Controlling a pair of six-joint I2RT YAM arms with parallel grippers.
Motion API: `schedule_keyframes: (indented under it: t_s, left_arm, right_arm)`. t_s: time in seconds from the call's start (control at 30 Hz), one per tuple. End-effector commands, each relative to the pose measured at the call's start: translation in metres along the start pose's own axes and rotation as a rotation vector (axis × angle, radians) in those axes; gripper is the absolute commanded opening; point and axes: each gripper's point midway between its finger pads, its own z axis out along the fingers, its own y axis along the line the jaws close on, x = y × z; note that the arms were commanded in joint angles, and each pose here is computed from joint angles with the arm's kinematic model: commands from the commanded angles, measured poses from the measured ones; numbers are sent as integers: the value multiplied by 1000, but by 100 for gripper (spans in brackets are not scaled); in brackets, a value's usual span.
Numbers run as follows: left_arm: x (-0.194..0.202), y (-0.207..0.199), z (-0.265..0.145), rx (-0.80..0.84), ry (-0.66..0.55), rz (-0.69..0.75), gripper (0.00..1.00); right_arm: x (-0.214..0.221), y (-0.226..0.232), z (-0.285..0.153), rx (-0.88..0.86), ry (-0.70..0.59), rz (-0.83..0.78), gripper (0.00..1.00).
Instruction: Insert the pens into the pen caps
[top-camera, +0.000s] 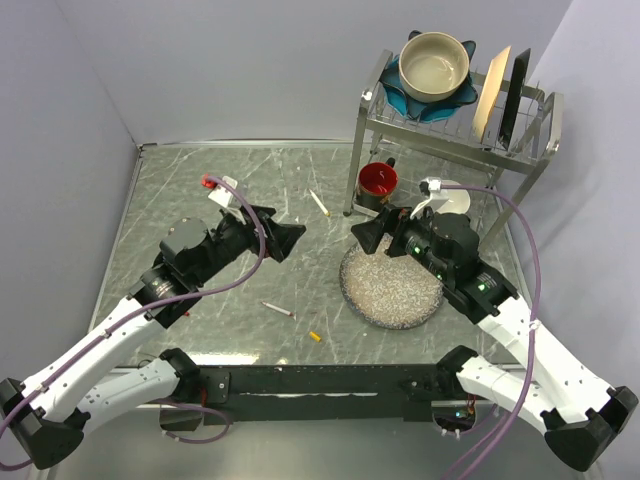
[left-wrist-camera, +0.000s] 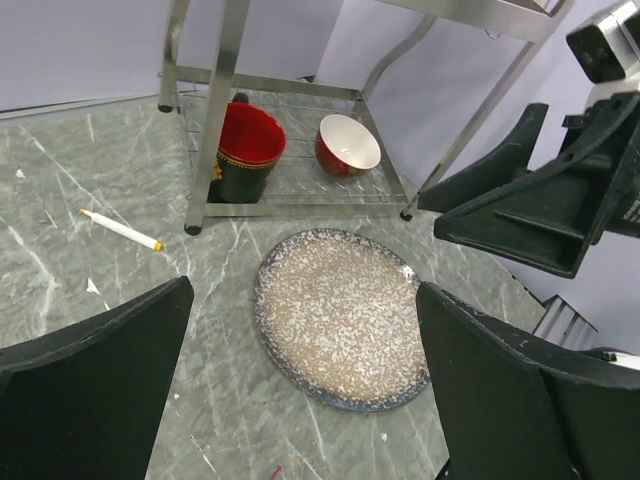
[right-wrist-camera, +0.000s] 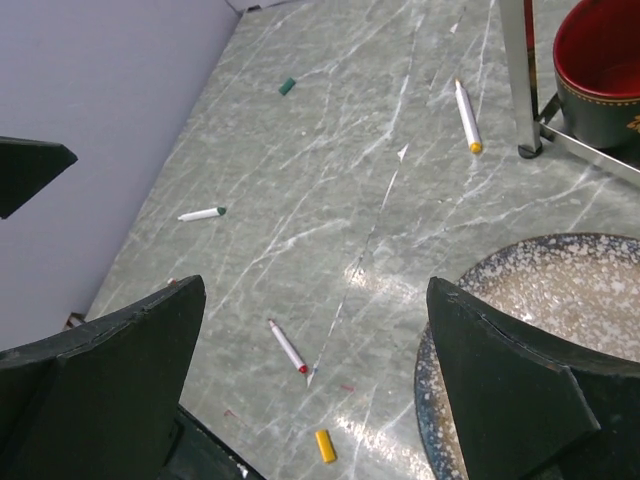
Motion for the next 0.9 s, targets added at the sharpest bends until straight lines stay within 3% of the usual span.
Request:
schedule_keyframes:
  t_s: [0.0, 0.1, 0.27, 0.3, 0.33, 0.37, 0.47, 0.6, 0.73, 0.87]
  left_arm:
    - [-6, 6, 3, -37, -35, -24, 99]
    - [-7, 34, 5, -201, -65, -66, 99]
    - [36, 92, -5, -580, -31, -377, 98]
    - [59, 114, -24, -738, 13, -401, 89]
    - [71, 120, -30, -820, -15, -554, 84]
    - [84, 126, -36, -879, 6, -592, 80]
    - [115, 123, -49, -954, 115, -685, 76]
    - [139, 117, -60, -1024, 171, -838, 68]
    - [160, 115, -67, -1132, 210, -969, 67]
    - [190, 116, -70, -1272, 333, -969, 66]
  right_arm:
    - [0, 5, -1, -48, -36, 43, 100]
    - [12, 6, -2, -76, -13, 67, 100]
    - [31, 0, -4, -70, 38, 72, 100]
    - [35, -3, -6, -55, 52, 71, 100]
    - [37, -5, -7, -48, 60, 65, 100]
    - [40, -8, -8, -41, 71, 50, 100]
    - [44, -15, -11, -6, 89, 32, 100]
    - [51, -17, -14, -11, 97, 38, 99]
    - [55, -13, -16, -52, 89, 53, 98]
    - [53, -16, -18, -29, 82, 53, 98]
